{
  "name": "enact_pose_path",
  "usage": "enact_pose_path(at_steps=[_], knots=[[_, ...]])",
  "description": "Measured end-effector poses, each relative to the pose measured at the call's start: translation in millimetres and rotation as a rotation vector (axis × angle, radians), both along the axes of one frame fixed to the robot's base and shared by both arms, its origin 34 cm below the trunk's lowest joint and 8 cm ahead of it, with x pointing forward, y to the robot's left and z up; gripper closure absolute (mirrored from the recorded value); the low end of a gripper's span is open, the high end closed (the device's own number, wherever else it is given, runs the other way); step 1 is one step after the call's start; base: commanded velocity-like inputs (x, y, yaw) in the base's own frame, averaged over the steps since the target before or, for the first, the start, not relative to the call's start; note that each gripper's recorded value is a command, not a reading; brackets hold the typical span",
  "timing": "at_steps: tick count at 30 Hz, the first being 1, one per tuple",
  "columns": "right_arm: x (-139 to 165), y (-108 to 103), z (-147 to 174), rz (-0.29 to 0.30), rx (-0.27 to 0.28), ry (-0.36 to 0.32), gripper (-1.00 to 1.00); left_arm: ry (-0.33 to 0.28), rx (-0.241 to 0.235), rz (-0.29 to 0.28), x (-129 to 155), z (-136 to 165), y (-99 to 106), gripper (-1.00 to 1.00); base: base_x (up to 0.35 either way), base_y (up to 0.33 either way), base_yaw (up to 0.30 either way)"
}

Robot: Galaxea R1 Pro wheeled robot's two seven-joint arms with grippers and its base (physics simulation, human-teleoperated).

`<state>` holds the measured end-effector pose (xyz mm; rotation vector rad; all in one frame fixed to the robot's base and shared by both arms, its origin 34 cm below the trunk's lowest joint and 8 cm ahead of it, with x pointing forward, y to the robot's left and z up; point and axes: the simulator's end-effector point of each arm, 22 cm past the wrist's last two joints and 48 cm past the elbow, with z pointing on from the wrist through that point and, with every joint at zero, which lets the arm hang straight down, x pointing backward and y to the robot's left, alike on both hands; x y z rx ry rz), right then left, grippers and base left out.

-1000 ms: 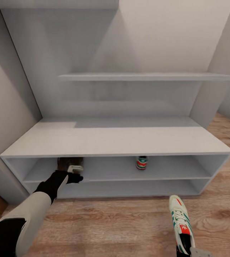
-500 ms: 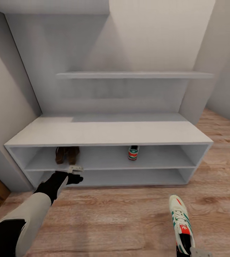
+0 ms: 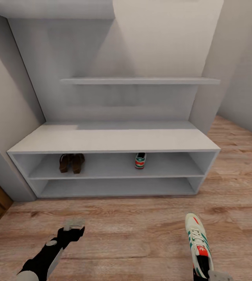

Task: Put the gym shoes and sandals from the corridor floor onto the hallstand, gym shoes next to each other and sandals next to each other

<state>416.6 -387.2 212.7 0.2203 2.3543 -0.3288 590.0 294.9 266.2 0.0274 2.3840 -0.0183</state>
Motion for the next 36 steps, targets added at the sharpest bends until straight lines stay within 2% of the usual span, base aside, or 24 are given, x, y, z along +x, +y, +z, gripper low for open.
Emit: enact_pose_path(at_steps=[5, 6, 7, 9, 15, 18, 22, 26, 30, 36], knots=[[0.5, 1.3, 0.0, 0.002, 0.003, -0.001, 1.0, -0.067, 0.018, -0.008, -49.0, -17.2, 7.8, -1.0, -0.013, -0.008, 0.0], [0.9, 2.1, 0.0, 0.002, 0.004, -0.001, 1.0, -0.082, 0.022, -0.011, -62.2, -20.7, 8.5, -1.0, -0.002, -0.001, 0.0], [4.8, 7.5, 1.1, 0.012, 0.008, -0.007, 1.0, -0.114, 0.025, -0.019, -89.5, -26.5, 8.2, -1.0, -0.001, -0.001, 0.0], [9.5, 14.9, 2.2, 0.032, 0.01, -0.011, 1.0, -0.116, 0.026, -0.025, -112.5, -32.9, 7.5, -1.0, 0.0, 0.0, 0.0], [38.3, 34.9, 9.4, 0.097, 0.012, -0.014, 1.0, -0.119, 0.021, -0.038, -141.9, -39.1, 4.7, -1.0, 0.0, 0.0, 0.0], [56.4, 42.6, 12.4, 0.109, 0.021, 0.006, 1.0, -0.113, 0.019, -0.039, -147.6, -41.1, 4.2, -1.0, 0.0, 0.0, 0.0], [91.3, 64.3, 18.2, 0.113, 0.056, 0.078, 1.0, -0.1, 0.017, -0.038, -153.3, -44.1, 4.4, -1.0, 0.0, 0.0, 0.0], [114.7, 79.6, 27.7, 0.109, 0.08, 0.101, 1.0, -0.096, 0.017, -0.038, -154.9, -45.0, 4.3, -1.0, 0.0, 0.0, 0.0], [152.0, 102.7, 51.6, 0.111, 0.108, 0.079, 1.0, -0.093, 0.019, -0.027, -156.3, -45.6, 8.9, -1.0, 0.0, 0.0, 0.0], [194.7, 115.8, 87.2, 0.097, 0.108, 0.009, 1.0, -0.099, 0.024, 0.04, -156.0, -43.2, 32.6, -1.0, 0.0, 0.0, 0.0]])
